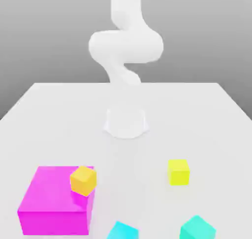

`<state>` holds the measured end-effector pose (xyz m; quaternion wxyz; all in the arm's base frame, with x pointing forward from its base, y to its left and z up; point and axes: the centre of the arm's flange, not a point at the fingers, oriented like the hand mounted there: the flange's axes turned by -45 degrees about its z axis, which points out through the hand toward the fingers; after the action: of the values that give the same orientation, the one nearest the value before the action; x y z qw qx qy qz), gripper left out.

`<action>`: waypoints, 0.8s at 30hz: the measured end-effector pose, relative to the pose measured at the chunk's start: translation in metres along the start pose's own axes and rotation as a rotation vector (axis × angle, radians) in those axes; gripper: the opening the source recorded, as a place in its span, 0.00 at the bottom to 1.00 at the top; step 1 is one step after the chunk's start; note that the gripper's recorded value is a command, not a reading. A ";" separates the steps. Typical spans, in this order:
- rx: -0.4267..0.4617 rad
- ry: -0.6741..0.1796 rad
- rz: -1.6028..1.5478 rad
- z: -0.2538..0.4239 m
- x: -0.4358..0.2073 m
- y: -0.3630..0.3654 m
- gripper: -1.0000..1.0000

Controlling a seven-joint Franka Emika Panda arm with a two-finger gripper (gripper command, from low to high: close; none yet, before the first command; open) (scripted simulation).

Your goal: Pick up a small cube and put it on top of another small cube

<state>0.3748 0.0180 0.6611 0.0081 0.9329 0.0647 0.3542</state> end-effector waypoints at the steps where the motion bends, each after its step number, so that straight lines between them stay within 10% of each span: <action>1: 0.018 -0.033 -0.066 0.025 -0.006 -0.009 0.50; 24: 0.572 -0.532 -1.382 0.300 -0.352 -0.178 0.50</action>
<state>0.2921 0.1596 0.1935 0.0015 0.7006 0.7136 0.0039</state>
